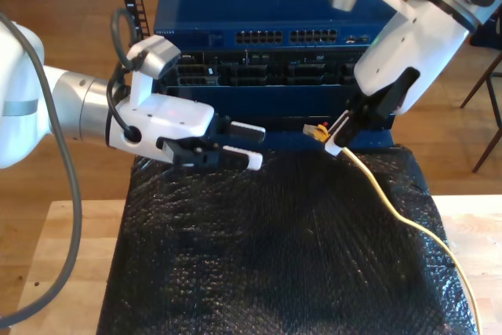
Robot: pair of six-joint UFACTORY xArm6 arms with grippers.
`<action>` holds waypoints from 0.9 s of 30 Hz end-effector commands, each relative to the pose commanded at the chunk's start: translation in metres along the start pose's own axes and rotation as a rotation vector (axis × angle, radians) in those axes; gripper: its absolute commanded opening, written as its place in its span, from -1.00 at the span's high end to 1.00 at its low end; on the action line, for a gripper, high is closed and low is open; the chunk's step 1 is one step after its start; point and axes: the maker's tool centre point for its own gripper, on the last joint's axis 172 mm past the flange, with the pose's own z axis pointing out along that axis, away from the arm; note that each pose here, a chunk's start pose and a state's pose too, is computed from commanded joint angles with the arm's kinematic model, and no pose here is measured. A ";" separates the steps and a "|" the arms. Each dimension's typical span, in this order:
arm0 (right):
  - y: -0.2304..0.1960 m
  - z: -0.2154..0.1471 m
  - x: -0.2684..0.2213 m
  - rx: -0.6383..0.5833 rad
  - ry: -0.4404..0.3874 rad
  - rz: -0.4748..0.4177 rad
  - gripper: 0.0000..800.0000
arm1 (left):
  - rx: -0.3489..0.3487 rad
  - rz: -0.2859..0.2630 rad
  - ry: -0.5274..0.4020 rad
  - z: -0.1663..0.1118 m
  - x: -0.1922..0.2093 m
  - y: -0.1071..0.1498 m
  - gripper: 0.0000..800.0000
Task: Grab the cable and plug it in
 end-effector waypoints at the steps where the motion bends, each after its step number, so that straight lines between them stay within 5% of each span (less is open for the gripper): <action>1: 0.003 0.001 0.001 -0.008 0.004 0.003 0.98 | -0.006 -0.001 0.002 0.000 0.000 0.001 -0.98; 11: 0.012 0.039 0.027 -0.045 -0.008 -0.056 0.98 | -0.029 -0.007 -0.003 0.007 -0.003 0.006 -0.98; 27: 0.030 0.036 0.019 -0.114 -0.047 -0.008 0.98 | -0.015 -0.012 -0.009 0.005 -0.003 0.003 -0.97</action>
